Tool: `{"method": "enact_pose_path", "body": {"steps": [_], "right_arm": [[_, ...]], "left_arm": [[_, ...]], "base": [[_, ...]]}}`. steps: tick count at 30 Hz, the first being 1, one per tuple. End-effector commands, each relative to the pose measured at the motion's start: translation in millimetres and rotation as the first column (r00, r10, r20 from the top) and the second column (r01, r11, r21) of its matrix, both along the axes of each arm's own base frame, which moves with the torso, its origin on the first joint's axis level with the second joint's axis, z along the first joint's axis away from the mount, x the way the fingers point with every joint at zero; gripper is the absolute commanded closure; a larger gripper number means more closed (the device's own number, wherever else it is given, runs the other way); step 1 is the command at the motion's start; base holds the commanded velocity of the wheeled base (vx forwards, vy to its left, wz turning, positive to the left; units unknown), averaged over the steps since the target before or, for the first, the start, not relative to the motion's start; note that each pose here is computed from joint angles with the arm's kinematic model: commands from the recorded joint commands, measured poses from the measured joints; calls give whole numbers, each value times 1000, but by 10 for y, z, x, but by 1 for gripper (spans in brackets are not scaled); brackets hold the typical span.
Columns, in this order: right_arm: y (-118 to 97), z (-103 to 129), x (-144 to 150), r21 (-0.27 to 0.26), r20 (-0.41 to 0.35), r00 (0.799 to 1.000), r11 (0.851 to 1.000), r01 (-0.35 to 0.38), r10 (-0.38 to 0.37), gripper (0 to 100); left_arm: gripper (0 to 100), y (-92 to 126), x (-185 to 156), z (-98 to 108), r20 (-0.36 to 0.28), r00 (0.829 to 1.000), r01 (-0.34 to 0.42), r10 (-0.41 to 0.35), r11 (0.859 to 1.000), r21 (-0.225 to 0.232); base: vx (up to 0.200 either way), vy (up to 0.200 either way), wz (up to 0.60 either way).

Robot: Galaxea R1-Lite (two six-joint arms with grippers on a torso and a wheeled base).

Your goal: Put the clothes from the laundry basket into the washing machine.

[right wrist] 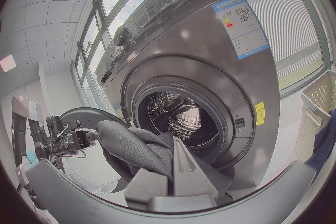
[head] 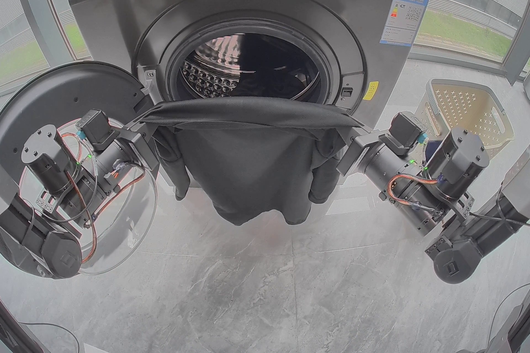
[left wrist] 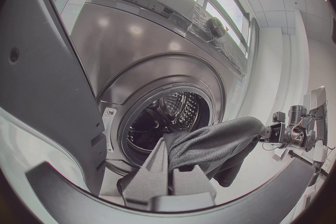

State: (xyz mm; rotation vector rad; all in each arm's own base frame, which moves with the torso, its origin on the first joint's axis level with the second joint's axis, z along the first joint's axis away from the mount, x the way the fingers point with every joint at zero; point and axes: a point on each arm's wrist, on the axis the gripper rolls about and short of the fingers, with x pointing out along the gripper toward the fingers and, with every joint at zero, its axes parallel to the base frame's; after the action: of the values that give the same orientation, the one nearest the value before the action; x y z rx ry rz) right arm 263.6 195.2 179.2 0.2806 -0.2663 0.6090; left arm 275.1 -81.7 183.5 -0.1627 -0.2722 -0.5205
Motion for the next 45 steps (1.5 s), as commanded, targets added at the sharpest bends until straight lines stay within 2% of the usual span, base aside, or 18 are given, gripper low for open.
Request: {"method": "enact_pose_path", "body": {"steps": [1, 7, 11, 12, 15, 23, 27, 33, 41, 42, 45], "right_arm": [[-48, 121, -49, 23, 30, 1000, 1000, 3, -3, 100], [-75, 147, -76, 33, 29, 1000, 999, 4, -5, 100], [-30, 20, -129, 1, -11, 1000, 1000, -16, 16, 100], [34, -149, -126, -37, -55, 998, 999, -31, 29, 100], [175, -556, 25, -99, -153, 988, 994, -44, 28, 100], [442, -1091, 262, -172, -229, 973, 982, -77, 36, 100], [603, -1299, 358, -182, -240, 969, 978, -102, 56, 100], [728, -1469, 495, -179, -235, 970, 979, -99, 55, 100], [774, -1532, 559, -178, -227, 972, 979, -95, 53, 100], [779, -1532, 555, -178, -227, 972, 979, -96, 54, 0], [785, -1560, 563, -181, -228, 972, 979, -96, 53, 0]], "left_arm": [[100, 3, 0, 10, 5, 1000, -2, 2, 1000, -2], [100, -11, -13, 12, 4, 1000, 1, -1, 1000, -3], [100, -55, -33, 21, 8, 1000, 18, -18, 1000, -2], [100, -137, -65, 33, 12, 999, 49, -48, 999, -4], [100, -229, -119, -6, -6, 996, 87, -87, 996, 1], [100, -408, -165, -83, -32, 988, 151, -150, 989, 9], [100, -441, -189, -115, -44, 986, 163, -162, 987, 14], [100, -490, -207, -105, -40, 983, 179, -179, 984, 12], [100, -486, -186, -83, -30, 984, 175, -174, 985, 9], [100, -483, -180, -77, -28, 985, 173, -173, 985, 9], [100, -488, -171, -57, -20, 985, 174, -173, 985, 5]], "base": [[0, 0, 0], [0, 0, 0], [0, 0, 0], [0, 0, 0], [0, 0, 0], [0, 0, 0], [0, 0, 0], [0, 0, 0], [0, 0, 0], [0, 0, 0], [0, 0, 0]]}}
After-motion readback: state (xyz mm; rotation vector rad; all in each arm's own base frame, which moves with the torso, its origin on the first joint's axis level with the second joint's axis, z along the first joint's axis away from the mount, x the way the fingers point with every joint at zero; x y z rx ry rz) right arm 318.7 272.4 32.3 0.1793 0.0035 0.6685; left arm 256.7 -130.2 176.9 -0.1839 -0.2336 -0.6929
